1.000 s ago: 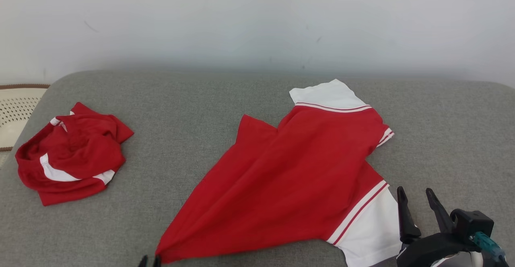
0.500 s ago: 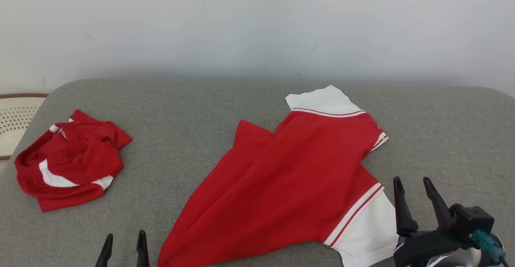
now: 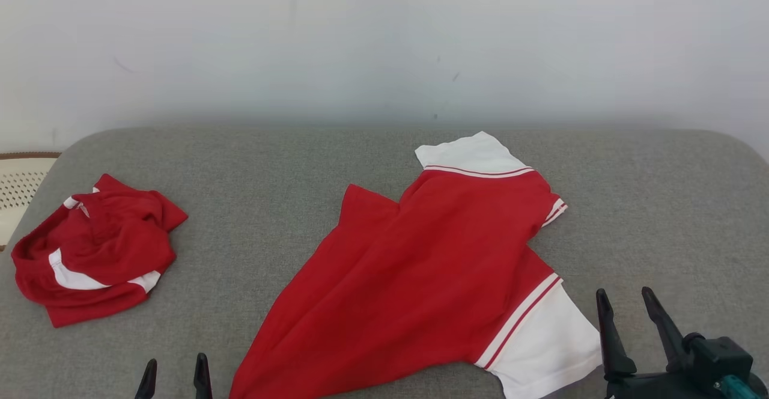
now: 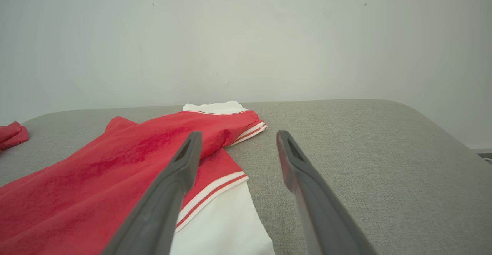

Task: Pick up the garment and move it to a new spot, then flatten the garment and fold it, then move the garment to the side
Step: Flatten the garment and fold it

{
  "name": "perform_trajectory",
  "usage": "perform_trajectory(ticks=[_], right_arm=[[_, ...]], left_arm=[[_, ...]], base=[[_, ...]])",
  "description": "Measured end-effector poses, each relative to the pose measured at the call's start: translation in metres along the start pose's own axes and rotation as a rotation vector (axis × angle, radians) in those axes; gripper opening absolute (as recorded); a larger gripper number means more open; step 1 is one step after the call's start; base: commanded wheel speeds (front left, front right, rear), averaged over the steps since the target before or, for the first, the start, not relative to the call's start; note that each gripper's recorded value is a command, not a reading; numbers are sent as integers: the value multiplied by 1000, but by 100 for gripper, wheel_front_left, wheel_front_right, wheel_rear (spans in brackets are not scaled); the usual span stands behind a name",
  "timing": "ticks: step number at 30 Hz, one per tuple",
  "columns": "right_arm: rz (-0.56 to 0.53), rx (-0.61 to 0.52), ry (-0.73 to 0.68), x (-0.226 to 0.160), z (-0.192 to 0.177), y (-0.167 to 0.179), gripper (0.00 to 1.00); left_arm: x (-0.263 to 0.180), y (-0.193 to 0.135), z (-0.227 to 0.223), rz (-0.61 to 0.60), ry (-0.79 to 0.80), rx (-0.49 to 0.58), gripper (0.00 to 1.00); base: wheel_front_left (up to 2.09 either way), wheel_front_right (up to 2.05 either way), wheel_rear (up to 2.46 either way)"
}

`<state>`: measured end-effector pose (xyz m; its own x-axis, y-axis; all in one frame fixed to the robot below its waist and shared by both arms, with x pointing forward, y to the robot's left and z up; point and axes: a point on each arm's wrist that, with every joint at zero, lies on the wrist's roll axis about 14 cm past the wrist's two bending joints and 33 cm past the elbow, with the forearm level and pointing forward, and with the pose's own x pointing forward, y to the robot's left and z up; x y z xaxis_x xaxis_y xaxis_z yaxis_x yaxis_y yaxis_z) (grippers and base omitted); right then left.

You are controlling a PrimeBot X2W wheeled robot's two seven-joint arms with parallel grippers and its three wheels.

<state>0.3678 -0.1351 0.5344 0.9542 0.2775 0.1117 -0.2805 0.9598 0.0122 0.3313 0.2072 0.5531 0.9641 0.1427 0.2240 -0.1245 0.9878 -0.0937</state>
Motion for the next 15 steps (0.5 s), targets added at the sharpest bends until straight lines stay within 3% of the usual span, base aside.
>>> perform_trajectory(ticks=[15], right_arm=[[27, 44, -9, -6, 7, 23, 100]], left_arm=[[-4, 1, 8, 2, -20, -36, 100]], base=[[0, 0, 0]])
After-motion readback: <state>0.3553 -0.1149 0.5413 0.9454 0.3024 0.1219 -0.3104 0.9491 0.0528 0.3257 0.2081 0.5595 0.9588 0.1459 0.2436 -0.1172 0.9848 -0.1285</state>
